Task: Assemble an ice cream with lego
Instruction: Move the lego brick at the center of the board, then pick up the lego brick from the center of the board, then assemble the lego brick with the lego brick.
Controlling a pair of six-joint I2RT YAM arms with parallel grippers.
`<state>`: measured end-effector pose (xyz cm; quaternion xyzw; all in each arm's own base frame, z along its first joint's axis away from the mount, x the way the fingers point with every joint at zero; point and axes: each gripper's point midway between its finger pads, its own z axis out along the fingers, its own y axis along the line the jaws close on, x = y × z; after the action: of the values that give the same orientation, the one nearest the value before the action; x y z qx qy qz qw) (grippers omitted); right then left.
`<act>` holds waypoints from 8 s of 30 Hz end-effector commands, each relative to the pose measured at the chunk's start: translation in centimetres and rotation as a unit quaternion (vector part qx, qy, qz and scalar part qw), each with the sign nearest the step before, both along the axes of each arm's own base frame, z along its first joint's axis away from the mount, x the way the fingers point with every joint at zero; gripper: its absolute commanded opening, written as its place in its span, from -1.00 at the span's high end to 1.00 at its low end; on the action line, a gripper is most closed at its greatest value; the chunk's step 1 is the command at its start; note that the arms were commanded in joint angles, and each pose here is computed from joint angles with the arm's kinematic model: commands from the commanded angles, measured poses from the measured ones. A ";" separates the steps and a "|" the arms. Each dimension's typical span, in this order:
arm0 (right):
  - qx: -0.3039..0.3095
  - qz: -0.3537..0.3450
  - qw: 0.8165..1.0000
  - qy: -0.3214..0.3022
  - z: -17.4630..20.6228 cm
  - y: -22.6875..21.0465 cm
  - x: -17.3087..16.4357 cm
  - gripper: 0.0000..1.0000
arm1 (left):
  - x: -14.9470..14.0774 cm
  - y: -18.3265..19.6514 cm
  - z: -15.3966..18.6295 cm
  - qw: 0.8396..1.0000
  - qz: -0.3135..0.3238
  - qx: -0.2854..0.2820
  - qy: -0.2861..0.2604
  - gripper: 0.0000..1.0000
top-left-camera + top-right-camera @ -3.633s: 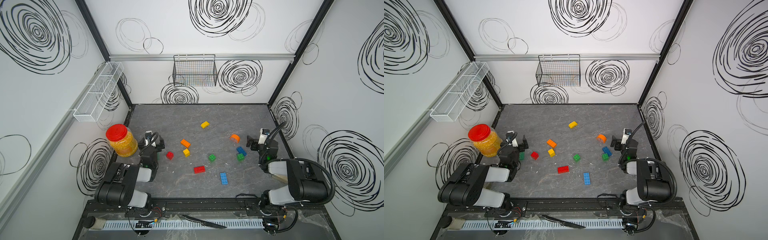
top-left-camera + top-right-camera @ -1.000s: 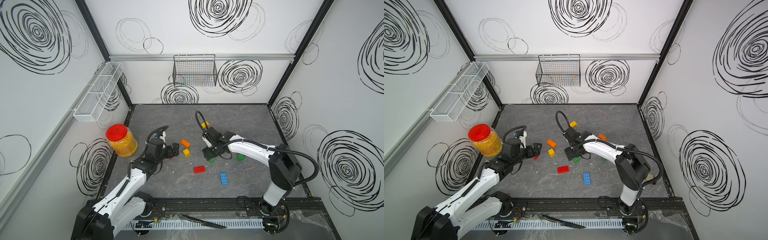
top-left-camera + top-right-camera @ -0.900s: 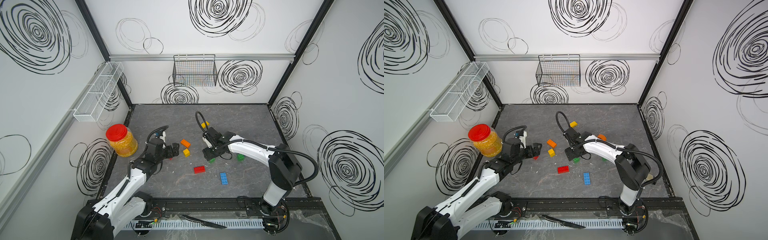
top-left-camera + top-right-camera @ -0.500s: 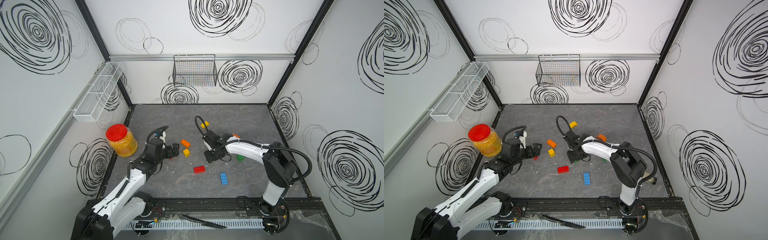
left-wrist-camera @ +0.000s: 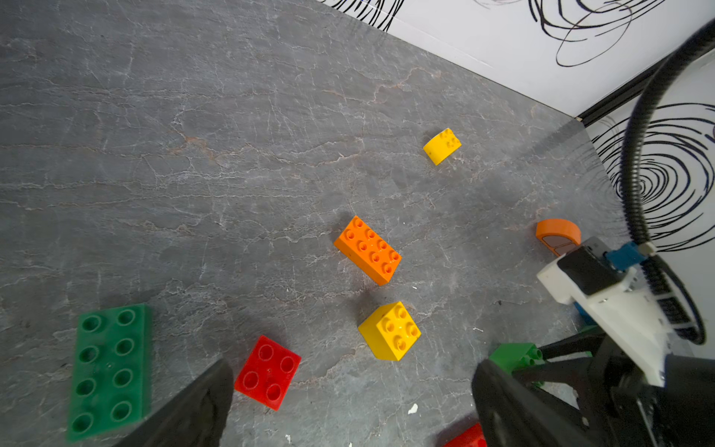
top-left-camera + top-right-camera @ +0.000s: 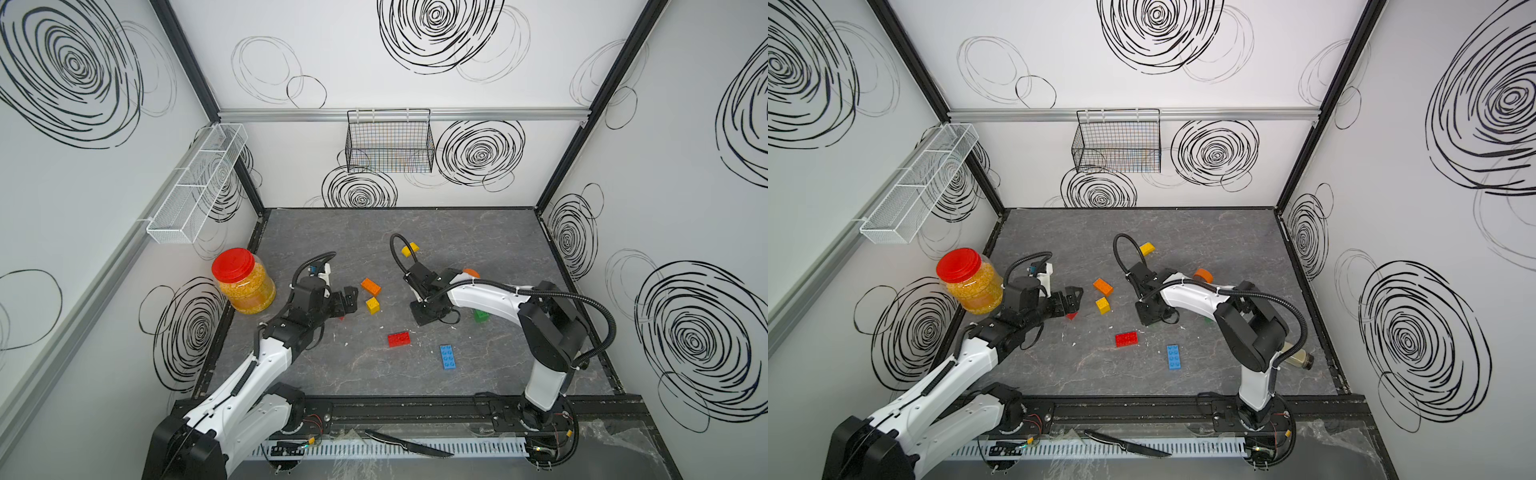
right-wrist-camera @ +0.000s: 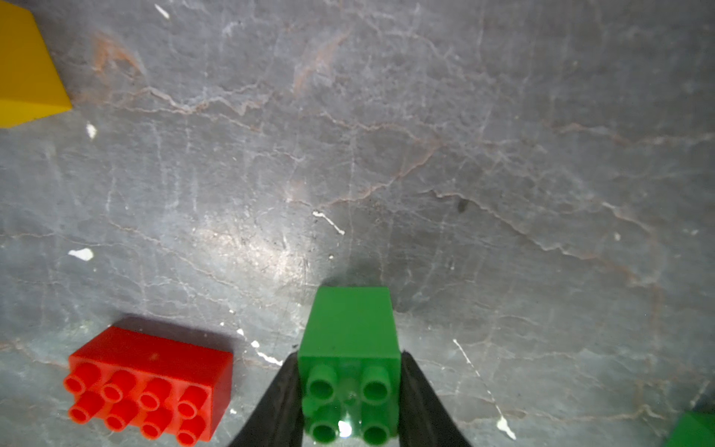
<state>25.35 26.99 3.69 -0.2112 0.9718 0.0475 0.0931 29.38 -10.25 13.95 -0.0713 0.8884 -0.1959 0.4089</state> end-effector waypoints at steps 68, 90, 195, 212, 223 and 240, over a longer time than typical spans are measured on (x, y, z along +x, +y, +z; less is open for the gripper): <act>0.036 -0.261 0.965 -0.012 4.0 -17.0 1.4 -0.82 | 1.2 -0.1 1.4 1.000 -0.005 -0.002 -0.006 -0.98; 0.039 -0.214 0.976 0.016 0.7 -15.7 2.1 -0.79 | 1.0 -0.1 1.2 1.000 -0.002 0.003 -0.004 -0.98; -0.009 -0.156 0.987 -0.026 5.4 -0.4 5.8 1.00 | 0.7 0.9 -0.2 0.994 -0.048 -0.080 0.048 -0.98; -0.004 -0.150 0.989 -0.017 4.8 0.1 6.4 1.00 | 0.6 1.2 -0.5 0.995 -0.049 -0.065 0.050 -0.98; -0.027 -0.160 0.987 0.005 3.3 -0.5 6.1 1.00 | 0.6 1.2 -0.6 0.995 -0.050 -0.065 0.051 -0.99; -0.105 -0.179 0.976 0.060 -1.6 -3.7 3.0 1.00 | 0.4 1.2 -0.7 0.995 -0.050 -0.064 0.056 -0.98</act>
<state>31.83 26.94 7.46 -0.0578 0.9923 0.0195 0.1075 29.44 -9.28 12.59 -0.0679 0.8994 -0.2725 0.3350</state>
